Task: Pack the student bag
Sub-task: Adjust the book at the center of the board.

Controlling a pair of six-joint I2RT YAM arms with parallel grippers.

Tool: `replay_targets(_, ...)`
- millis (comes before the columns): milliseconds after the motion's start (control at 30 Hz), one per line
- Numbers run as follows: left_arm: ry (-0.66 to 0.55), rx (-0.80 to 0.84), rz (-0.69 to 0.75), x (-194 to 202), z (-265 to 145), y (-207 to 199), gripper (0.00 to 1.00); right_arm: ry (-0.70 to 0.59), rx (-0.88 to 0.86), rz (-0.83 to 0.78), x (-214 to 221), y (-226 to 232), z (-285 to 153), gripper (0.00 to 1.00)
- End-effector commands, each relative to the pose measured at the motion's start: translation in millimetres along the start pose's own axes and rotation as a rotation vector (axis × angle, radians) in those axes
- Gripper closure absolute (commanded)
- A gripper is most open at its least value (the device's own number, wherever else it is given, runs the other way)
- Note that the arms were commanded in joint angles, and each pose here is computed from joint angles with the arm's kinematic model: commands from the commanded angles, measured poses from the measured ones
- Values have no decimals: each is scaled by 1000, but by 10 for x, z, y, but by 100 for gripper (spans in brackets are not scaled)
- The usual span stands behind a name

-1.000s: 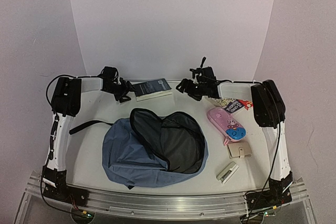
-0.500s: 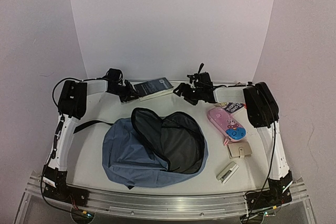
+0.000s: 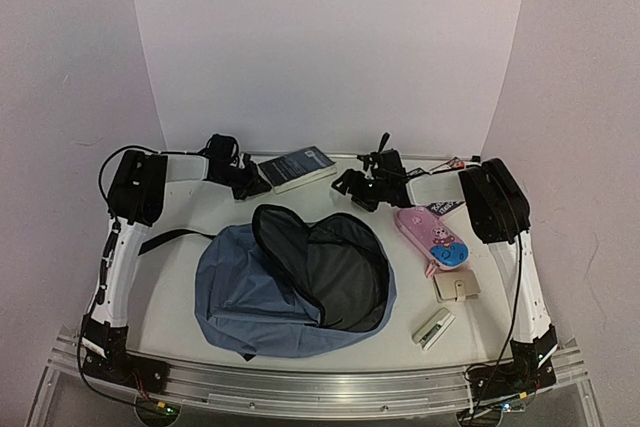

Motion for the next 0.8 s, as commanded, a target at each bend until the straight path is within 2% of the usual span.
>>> replay_targets(0, -16, -42, 108, 194, -177, -199, 93, -74, -65, 56, -228, 133, -96, 20)
replay_targets(167, -76, -20, 256, 83, -400, -569, 84, -75, -146, 178, -239, 129, 106, 21)
replay_targets(333, -138, -40, 367, -146, -396, -704, 56, -107, -252, 292, -242, 151, 252, 21)
replay_targets(433, -124, -36, 402, -254, -257, -704, 45, -102, -292, 346, -215, 123, 374, 22)
replay_targets(600, -122, 43, 471, -305, -86, -751, 35, -102, -364, 391, -200, 144, 482, 26)
replay_targets(767, -89, 110, 497, -249, 88, -733, 31, -101, -367, 385, -140, 99, 498, 26)
Point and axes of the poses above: each gripper's point midway between its finger pads, its own z axis out along the fingers, its own y axis along the line the jaws close on, x = y × z, the point moved 4 cm from there along -z, back along the fingers, and after that the axes turned 6 degrees about -z, right-handed, at the moved point
